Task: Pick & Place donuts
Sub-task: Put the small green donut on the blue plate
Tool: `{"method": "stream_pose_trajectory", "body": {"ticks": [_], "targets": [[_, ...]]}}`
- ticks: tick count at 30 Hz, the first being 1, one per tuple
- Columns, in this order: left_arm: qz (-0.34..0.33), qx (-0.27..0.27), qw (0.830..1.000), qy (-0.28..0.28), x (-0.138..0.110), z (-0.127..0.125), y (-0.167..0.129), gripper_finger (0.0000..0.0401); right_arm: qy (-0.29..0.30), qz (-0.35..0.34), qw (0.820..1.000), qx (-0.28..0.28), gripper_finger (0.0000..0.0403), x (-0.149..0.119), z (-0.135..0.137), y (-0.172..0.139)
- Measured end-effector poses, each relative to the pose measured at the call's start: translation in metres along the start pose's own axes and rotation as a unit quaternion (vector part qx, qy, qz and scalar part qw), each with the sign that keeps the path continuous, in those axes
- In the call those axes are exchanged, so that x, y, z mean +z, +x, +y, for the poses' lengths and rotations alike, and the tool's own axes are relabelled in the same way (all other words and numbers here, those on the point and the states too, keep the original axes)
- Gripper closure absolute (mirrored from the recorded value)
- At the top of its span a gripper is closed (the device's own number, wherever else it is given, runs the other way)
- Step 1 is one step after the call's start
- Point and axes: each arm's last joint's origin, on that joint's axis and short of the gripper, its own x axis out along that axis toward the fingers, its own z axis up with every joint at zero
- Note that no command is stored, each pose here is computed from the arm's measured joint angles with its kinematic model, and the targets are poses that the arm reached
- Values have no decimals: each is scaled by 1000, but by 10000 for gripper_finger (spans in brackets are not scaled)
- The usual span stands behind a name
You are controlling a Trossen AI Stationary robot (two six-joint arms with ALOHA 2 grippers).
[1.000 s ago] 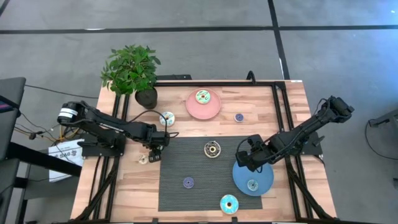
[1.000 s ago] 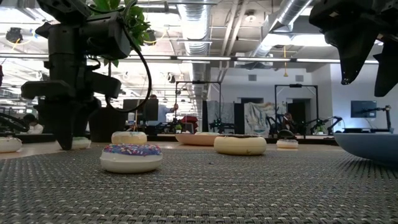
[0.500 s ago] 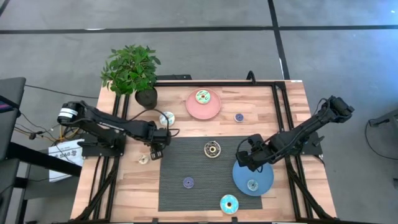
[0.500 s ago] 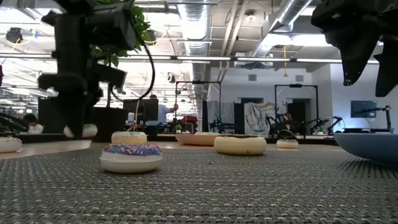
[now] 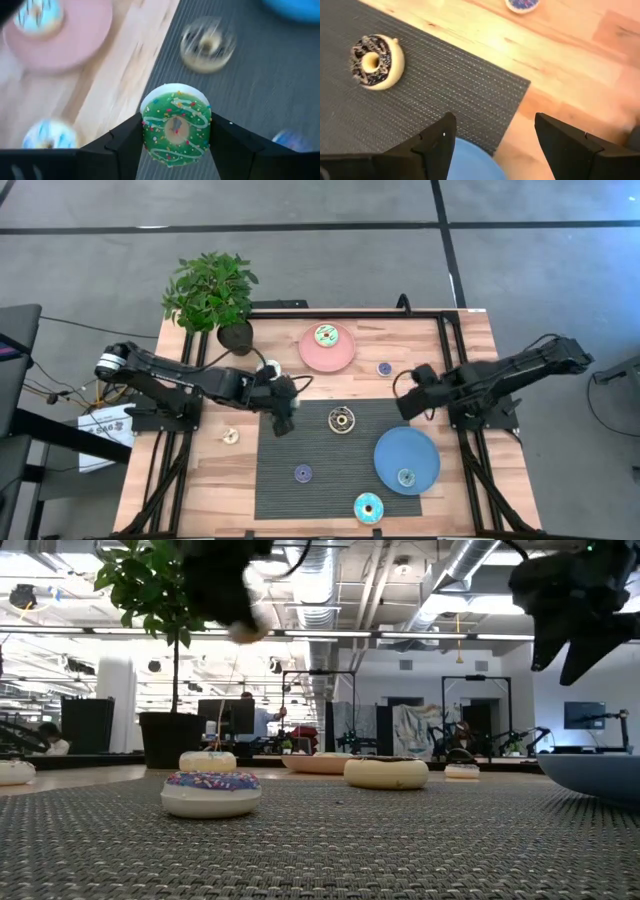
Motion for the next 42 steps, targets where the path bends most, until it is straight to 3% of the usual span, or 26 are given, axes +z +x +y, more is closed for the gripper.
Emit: {"method": "stream_pose_trajectory", "body": {"ticks": [3, 9, 14, 19, 26, 42], "targets": [[-39, -5, 999, -3, 24, -24, 6, 205, -19, -12, 999, 25, 143, 3, -24, -1], [-51, -13, 999, 5, 72, -79, 57, 205, -37, -62, 994, 84, 143, 7, -58, -8], [-71, -37, 997, 22, 108, -117, 100, 205, -60, -107, 988, 98, 143, 15, -68, -15], [-82, -93, 991, 56, 126, -150, 135, 205, -82, -124, 984, 99, 143, 22, -72, -16], [-71, -155, 983, 67, 107, -172, 186, 205, -85, -126, 984, 88, 143, 26, -77, -15], [-38, -159, 985, 55, 87, -172, 204, 205, -98, -123, 984, 90, 143, 28, -79, -14]]}}
